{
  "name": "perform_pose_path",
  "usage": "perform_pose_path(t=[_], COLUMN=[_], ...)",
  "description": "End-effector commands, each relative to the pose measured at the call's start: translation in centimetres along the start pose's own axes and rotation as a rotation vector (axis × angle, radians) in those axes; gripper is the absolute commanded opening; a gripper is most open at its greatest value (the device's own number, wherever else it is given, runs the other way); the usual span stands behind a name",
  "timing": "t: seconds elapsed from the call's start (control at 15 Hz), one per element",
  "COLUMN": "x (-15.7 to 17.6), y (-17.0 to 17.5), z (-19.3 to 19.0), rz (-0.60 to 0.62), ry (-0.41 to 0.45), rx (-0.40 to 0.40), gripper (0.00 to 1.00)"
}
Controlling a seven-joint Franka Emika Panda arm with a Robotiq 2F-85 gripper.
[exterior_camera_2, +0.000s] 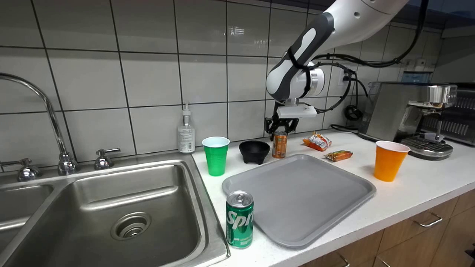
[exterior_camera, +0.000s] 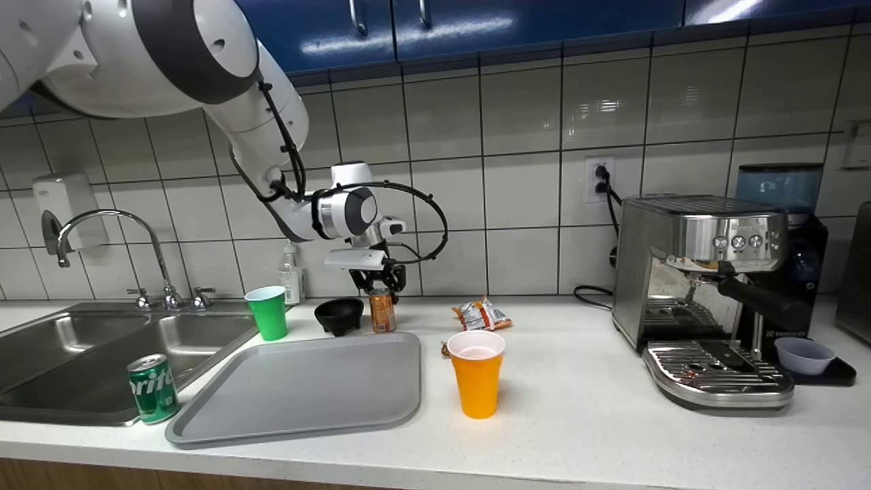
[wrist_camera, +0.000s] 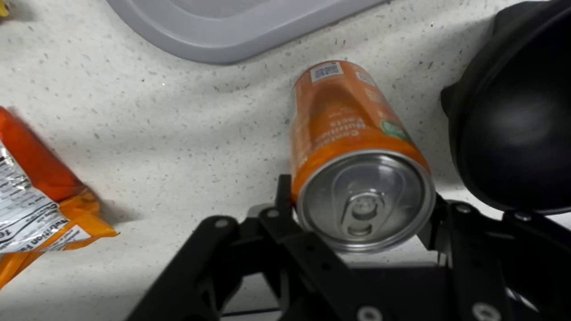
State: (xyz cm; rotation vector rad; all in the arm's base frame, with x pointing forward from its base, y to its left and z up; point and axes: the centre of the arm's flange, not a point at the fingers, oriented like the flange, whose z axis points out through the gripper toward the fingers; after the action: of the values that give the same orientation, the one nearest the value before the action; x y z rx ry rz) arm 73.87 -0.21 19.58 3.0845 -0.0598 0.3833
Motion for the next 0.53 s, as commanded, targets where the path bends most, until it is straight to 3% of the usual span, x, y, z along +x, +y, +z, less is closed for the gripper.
perform_pose_path(t=[0.0, 0.47], x=[0.3, -0.4], y=[0.0, -0.1], z=[-1.0, -2.6], rz=[0.016, 0.012], ry=[-0.015, -0.002], rx=[-0.015, -0.016], gripper=[0.37, 0.37])
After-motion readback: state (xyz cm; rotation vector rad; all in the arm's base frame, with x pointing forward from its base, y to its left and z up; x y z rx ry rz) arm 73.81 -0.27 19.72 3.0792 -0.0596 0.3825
